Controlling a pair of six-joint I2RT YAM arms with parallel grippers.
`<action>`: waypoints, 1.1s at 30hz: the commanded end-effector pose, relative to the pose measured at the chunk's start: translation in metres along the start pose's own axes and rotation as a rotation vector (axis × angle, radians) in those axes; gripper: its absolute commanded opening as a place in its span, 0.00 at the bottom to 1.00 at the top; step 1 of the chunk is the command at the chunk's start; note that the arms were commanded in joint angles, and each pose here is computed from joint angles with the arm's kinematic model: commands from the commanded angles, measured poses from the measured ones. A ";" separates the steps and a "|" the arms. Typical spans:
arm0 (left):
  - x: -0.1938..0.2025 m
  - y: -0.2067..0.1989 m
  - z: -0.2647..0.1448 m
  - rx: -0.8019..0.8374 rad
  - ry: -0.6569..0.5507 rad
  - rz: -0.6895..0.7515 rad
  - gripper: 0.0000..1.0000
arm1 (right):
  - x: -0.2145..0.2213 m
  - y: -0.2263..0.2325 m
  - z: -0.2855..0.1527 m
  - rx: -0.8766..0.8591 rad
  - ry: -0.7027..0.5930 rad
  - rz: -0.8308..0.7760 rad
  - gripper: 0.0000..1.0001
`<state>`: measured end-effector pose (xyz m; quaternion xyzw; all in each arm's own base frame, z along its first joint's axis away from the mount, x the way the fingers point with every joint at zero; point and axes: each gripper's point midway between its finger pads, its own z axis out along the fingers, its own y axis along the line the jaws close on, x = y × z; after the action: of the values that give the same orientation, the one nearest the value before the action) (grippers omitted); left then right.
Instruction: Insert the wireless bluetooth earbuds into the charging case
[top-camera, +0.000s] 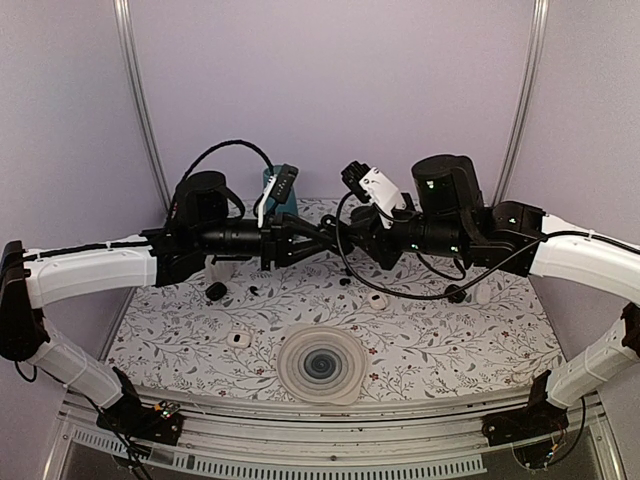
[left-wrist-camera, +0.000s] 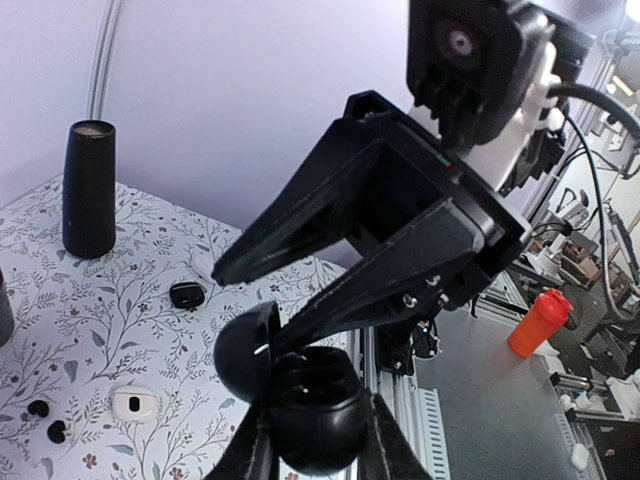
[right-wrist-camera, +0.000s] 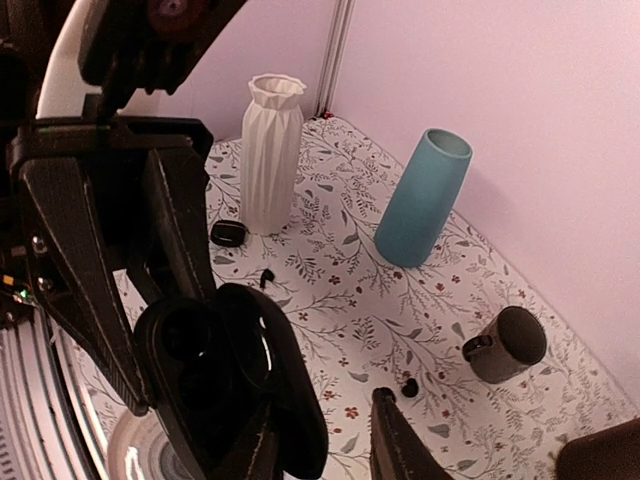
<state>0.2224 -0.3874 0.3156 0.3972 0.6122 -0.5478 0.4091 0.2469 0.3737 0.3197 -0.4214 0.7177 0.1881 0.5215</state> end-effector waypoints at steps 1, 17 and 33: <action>-0.011 -0.008 -0.004 0.016 -0.042 0.043 0.00 | -0.009 -0.001 0.000 0.013 -0.035 0.022 0.35; -0.007 0.027 -0.032 -0.169 -0.124 0.007 0.00 | -0.026 -0.004 -0.014 -0.184 -0.184 0.257 0.52; -0.025 0.048 -0.093 -0.448 -0.273 0.024 0.00 | 0.065 -0.055 0.055 -0.055 0.042 0.597 0.54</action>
<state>0.2627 -0.3068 0.3188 0.2526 0.6568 -0.4568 0.5441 0.2990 0.3570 0.2878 -0.2565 0.7751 0.3503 0.4590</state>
